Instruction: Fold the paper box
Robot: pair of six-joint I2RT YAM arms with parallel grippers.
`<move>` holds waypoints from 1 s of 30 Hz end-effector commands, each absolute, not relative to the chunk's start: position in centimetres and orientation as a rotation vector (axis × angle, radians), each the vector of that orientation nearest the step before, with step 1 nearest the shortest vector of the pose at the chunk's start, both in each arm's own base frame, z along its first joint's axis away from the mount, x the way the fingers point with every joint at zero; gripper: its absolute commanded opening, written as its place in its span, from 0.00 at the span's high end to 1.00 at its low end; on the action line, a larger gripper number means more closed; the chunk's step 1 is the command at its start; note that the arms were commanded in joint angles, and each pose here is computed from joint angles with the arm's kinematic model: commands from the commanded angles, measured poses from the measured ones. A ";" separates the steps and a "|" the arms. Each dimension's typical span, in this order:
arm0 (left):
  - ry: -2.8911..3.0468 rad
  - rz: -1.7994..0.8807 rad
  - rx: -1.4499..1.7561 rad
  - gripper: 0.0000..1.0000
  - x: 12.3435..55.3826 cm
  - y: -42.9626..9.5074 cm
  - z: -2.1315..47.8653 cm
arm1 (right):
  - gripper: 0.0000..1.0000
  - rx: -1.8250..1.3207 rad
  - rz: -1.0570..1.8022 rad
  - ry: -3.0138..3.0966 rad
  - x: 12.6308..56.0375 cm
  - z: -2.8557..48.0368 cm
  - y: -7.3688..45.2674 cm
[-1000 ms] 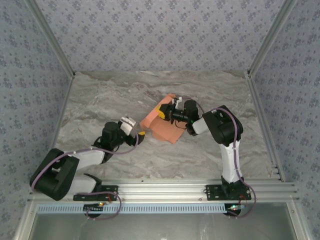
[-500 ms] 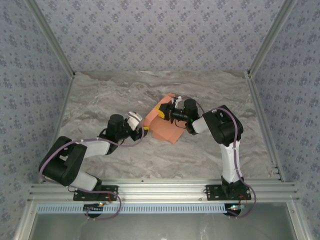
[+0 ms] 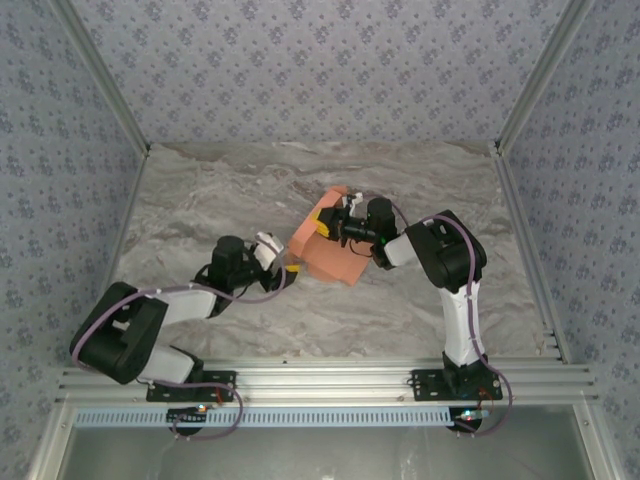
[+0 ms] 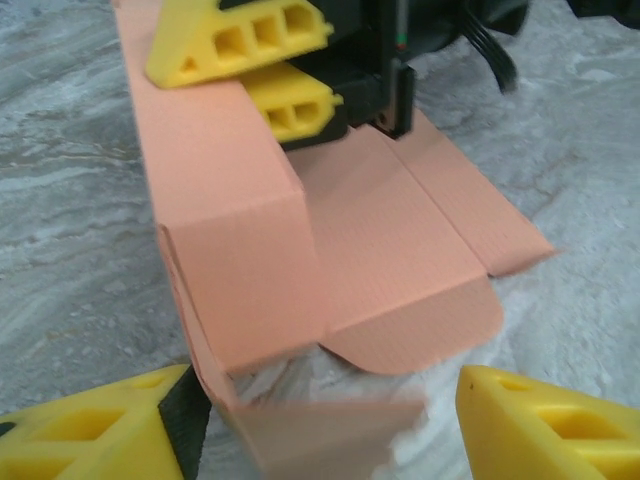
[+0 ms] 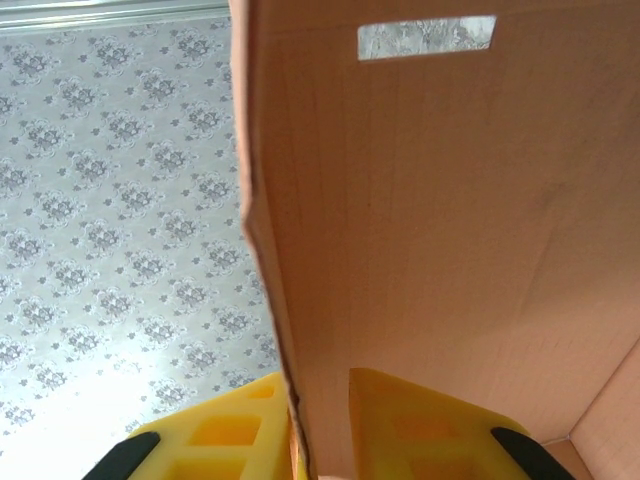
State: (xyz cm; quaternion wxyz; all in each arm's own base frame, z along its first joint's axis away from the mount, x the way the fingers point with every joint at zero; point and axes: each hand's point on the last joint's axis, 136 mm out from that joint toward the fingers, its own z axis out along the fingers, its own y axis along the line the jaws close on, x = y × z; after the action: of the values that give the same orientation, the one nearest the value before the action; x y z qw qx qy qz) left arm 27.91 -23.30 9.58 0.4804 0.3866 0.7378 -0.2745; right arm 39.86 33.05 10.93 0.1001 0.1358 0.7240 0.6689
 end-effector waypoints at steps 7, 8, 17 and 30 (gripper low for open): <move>1.729 -0.607 1.010 0.28 24.9 -22.3 10.4 | 0.80 0.459 1.934 2.247 39.2 8.6 33.0; 1.710 -0.591 0.964 0.28 25.5 -21.8 10.8 | 0.80 0.458 1.934 2.248 39.2 8.6 32.9; 1.725 -0.447 0.859 0.32 28.5 -21.0 10.9 | 0.80 0.452 1.941 2.247 39.1 8.9 33.0; 1.744 -0.434 0.856 0.31 29.8 -21.5 10.7 | 0.80 0.444 1.944 2.253 39.0 9.0 33.1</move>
State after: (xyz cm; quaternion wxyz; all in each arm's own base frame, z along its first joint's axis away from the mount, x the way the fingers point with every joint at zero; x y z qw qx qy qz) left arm 29.71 -20.29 9.45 0.5335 0.3388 0.7563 -0.1690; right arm 39.74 33.08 11.04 0.0966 0.1339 0.7265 0.6670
